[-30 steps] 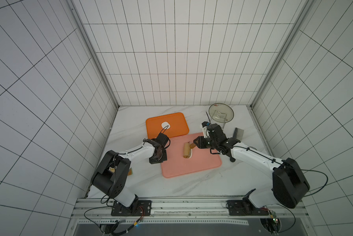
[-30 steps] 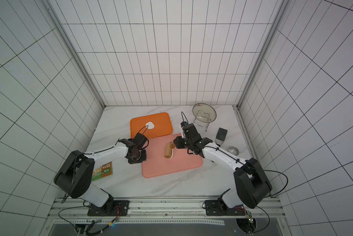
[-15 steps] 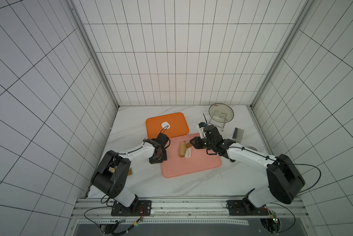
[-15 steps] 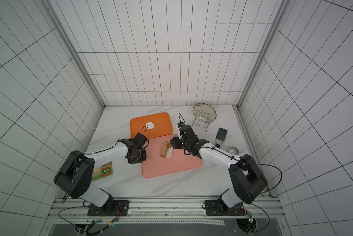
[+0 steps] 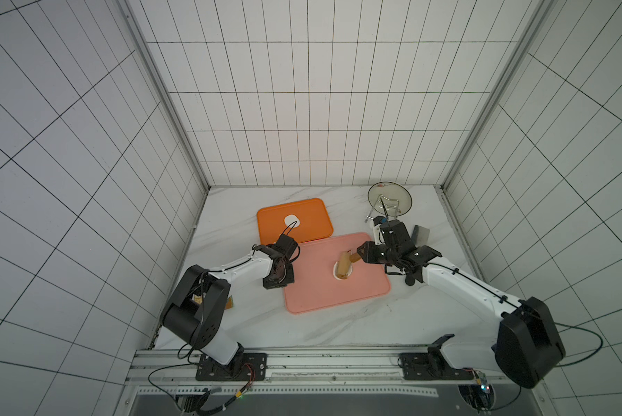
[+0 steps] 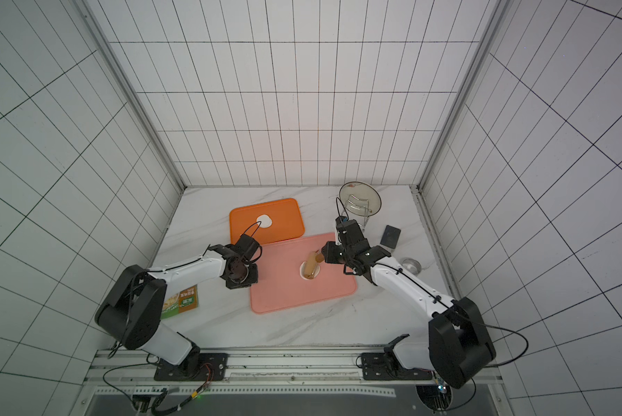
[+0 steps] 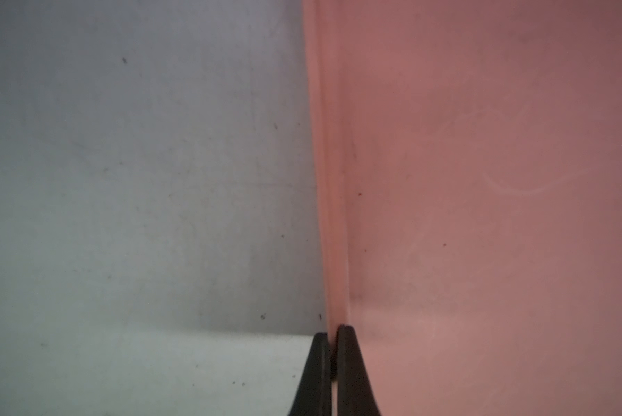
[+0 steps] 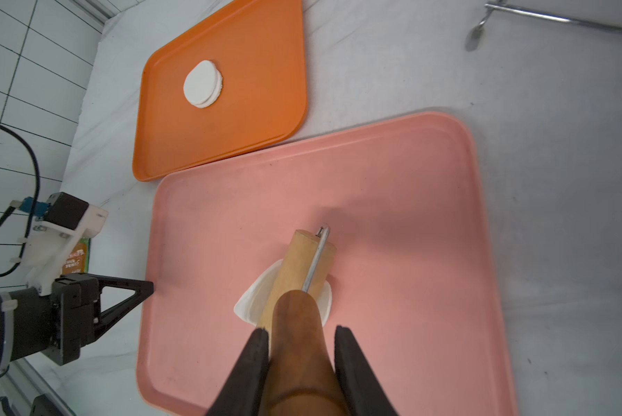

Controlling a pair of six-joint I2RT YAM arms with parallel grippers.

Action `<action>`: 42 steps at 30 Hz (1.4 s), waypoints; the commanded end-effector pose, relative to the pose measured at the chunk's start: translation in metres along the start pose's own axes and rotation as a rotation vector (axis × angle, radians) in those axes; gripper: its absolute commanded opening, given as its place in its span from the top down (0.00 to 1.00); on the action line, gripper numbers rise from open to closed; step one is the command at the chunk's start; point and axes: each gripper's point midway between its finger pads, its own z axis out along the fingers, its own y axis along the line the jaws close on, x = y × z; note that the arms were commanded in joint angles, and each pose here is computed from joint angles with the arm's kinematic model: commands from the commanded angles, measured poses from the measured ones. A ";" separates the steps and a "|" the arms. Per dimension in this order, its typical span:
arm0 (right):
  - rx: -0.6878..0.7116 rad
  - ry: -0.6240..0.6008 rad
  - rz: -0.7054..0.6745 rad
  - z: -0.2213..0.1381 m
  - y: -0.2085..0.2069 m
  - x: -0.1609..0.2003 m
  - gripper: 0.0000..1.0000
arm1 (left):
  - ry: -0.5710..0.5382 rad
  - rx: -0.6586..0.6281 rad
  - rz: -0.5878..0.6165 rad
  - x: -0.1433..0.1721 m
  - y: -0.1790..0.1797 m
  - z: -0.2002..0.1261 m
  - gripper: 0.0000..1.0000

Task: Roll out the dumpling wrappers from the dough
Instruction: Flatten out the dough on the work surface.

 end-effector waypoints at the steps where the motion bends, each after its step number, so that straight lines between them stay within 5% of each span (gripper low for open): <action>1: 0.235 0.170 -0.031 0.004 -0.064 0.056 1.00 | 0.064 -0.053 0.002 0.017 0.013 0.009 1.00; 25: 0.351 0.159 -0.079 -0.017 -0.080 0.054 1.00 | 0.062 -0.073 -0.003 0.017 0.016 0.011 1.00; 36: -0.039 -0.074 -0.085 -0.050 0.045 -0.056 1.00 | 0.085 -0.074 0.012 0.023 0.011 0.019 1.00; 42: -0.082 -0.080 -0.077 -0.041 0.057 -0.055 1.00 | 0.073 -0.095 0.003 0.021 0.011 0.018 1.00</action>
